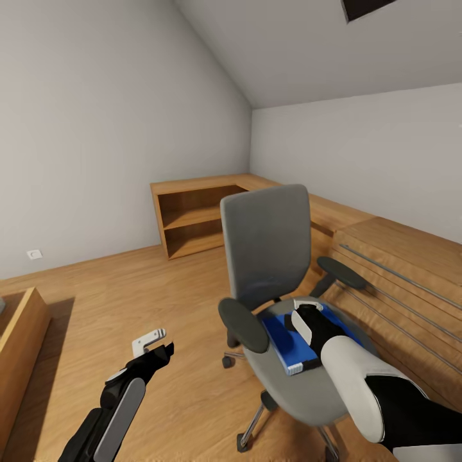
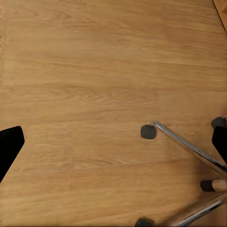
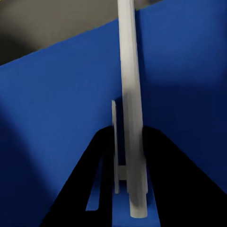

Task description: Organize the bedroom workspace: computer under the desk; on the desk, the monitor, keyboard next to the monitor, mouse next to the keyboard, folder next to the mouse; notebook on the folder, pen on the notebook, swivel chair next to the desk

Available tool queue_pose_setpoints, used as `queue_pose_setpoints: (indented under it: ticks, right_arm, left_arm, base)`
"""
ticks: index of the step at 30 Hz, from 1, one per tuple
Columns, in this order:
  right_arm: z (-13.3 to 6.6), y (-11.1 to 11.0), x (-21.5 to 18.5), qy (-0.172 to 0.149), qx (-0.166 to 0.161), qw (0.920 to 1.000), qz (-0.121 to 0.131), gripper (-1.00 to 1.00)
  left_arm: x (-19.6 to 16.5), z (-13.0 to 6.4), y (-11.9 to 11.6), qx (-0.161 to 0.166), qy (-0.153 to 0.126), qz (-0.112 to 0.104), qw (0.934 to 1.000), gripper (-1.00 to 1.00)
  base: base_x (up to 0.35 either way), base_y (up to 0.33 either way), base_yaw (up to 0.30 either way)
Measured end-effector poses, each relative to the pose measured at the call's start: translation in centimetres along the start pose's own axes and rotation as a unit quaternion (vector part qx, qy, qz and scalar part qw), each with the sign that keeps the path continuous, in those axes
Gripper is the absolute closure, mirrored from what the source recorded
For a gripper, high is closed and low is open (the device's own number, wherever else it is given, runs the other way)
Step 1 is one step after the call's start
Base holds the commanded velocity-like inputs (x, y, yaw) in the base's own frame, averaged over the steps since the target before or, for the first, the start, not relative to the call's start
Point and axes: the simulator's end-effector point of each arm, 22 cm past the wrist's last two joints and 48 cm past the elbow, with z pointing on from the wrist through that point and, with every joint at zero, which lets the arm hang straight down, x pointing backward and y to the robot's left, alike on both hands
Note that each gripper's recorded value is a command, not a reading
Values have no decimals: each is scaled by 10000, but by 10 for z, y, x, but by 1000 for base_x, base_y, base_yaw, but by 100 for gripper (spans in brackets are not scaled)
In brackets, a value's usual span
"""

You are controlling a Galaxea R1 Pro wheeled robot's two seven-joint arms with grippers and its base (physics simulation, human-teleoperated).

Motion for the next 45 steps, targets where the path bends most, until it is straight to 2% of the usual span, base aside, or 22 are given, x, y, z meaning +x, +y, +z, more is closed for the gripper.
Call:
queue_pose_setpoints:
  ticks: [9,18,21,27,34,45]
  right_arm:
    - [0,2,-1,-13,-33,10000,44,100]
    - [-7,-1,9,225,22,9997,-73,100]
    - [-11,0,6,249,-11,9997,-7,100]
    - [-20,-1,-7,141,1,9999,14,100]
    - [-30,-3,-32,-199,40,9998,93,100]
    - [-46,-6,-52,-302,64,9995,110,100]
  left_arm:
    - [0,0,0,3,-2,7,10000,-100]
    - [-15,-10,-6,-5,0,5,10000,-100]
    - [-20,-13,-8,-13,2,3,10000,-100]
    - [-30,-19,-11,-22,2,6,10000,-100]
    - [-41,-27,-18,-9,10,25,10000,-100]
    - [-57,-39,-25,-9,23,26,10000,-100]
  base:
    - [-24,0,0]
    - [0,0,0]
    - [0,0,0]
    - [0,0,0]
    - [0,0,0]
    - [-48,0,0]
